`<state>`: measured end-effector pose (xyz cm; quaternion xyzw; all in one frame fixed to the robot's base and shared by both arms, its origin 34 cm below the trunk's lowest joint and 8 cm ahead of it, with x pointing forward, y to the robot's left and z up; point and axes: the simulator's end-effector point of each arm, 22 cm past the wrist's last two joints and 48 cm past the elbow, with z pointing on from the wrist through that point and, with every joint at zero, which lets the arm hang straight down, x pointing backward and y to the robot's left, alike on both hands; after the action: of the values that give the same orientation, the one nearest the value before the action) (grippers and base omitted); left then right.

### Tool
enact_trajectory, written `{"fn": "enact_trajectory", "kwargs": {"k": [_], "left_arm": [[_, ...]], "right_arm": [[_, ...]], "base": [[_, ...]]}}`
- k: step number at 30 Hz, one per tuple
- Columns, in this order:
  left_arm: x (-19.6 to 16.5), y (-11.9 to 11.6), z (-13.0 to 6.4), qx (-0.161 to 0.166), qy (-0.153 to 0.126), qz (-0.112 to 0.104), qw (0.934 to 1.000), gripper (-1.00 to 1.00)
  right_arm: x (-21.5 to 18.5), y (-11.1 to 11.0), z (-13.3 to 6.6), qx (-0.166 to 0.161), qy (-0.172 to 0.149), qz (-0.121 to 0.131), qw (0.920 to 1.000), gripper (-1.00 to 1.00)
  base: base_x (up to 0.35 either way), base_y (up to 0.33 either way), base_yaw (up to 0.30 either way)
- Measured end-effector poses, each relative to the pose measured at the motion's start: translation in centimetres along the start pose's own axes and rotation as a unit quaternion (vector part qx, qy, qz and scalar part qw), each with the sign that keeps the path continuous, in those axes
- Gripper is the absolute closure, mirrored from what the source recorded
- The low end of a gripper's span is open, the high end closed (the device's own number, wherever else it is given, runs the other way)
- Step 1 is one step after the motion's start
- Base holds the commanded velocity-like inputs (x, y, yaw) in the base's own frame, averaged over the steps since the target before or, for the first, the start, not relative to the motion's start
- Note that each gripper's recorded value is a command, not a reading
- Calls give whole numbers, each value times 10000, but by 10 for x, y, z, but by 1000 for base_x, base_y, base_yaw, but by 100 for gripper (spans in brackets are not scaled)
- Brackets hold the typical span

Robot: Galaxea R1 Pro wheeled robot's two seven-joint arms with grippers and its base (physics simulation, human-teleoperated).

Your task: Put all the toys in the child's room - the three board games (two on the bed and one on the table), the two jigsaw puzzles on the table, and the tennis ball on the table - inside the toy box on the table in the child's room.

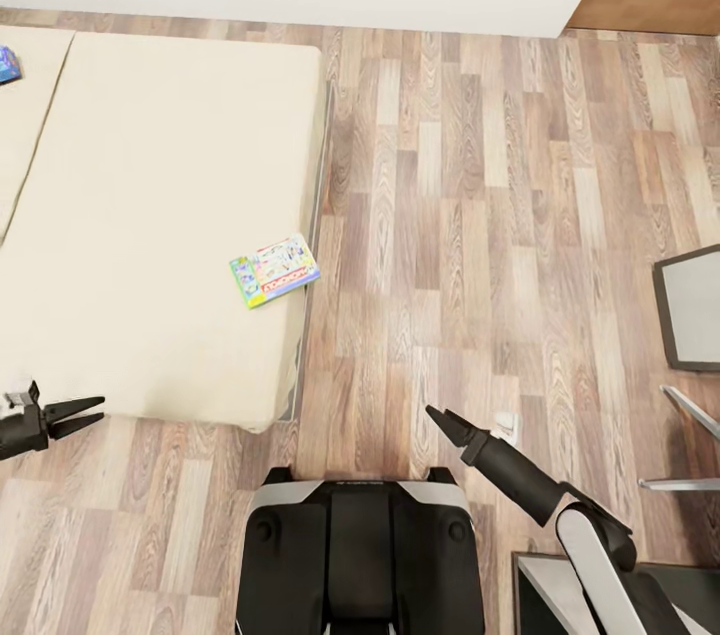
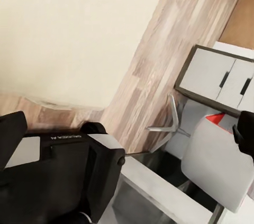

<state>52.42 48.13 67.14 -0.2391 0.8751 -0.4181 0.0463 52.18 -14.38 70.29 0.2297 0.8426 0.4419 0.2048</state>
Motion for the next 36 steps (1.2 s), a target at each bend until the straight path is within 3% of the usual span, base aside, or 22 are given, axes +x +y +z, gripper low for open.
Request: {"fn": "enact_trajectory", "kwargs": {"k": [12,27,36], "left_arm": [[-1,-8,0,93,-104,134,9998,-100],[2,-24,17,309,-73,173,9993,-100],[0,-32,17,366,-92,221,9990,-100]], "right_arm": [[-13,-6,-13,23,-76,-142,9999,-100],[-20,-1,-17,0,-127,-224,9997,-100],[-24,4,-18,-31,-167,-263,9995,-100]], "base": [[0,0,0],[0,0,0],[0,0,0]]}}
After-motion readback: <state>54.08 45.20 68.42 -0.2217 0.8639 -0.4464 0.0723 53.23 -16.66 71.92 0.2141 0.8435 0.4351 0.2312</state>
